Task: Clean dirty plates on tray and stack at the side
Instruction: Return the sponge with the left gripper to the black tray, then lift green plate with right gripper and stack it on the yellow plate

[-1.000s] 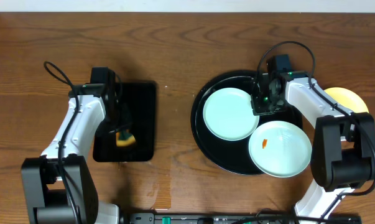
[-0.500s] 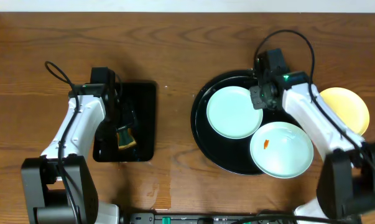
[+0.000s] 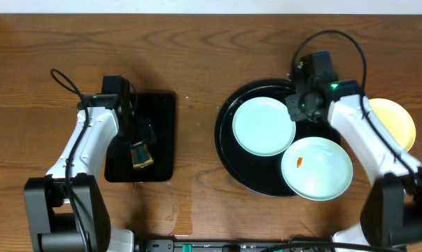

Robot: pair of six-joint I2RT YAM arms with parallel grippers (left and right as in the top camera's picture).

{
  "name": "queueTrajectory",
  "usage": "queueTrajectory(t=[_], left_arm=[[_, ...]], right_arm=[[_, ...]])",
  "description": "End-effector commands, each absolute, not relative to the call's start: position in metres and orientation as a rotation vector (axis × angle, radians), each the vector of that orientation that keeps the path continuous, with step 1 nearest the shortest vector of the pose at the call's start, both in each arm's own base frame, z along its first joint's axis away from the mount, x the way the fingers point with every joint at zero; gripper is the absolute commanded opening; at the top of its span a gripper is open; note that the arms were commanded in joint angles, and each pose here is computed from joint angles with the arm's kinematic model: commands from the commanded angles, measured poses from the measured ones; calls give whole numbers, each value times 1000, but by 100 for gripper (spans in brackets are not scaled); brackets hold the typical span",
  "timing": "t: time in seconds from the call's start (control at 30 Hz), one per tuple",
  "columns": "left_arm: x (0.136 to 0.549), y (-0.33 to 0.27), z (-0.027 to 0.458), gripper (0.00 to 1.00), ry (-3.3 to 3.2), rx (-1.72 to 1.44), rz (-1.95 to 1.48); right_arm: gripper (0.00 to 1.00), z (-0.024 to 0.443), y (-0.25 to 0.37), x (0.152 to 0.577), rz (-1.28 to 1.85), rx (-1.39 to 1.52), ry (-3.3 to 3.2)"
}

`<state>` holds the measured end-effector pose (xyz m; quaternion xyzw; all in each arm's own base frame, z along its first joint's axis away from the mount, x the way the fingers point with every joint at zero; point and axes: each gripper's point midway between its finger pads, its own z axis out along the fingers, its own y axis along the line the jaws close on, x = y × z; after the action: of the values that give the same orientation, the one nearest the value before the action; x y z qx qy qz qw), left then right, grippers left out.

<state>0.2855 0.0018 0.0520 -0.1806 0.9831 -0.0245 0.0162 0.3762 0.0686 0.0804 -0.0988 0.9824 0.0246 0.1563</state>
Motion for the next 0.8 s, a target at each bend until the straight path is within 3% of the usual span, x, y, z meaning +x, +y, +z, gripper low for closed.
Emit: queueTrajectory(t=[0.0,0.17,0.43,0.5,0.6,0.77], left_arm=[[285,3,52,85,3059,-561,-69],[285,3,52,85,3059,-561,-69],[285,3,52,85,3059,-561,-69],[285,3,52,85,3059,-561,-69],[285,3,52,85,3059,-561,-69],[285,3,52,85,3059,-561,-69]], right_arm=[[29,56,86,371,485,-317,2863],[28,23,69,372,559,-211,2929],[24,10,81,371,652,-229,2939],[18,5,76,372,590,-218,2954],[1,-2,60,378,450,-121,2978],[1,15,45,392,321,-60,2930]])
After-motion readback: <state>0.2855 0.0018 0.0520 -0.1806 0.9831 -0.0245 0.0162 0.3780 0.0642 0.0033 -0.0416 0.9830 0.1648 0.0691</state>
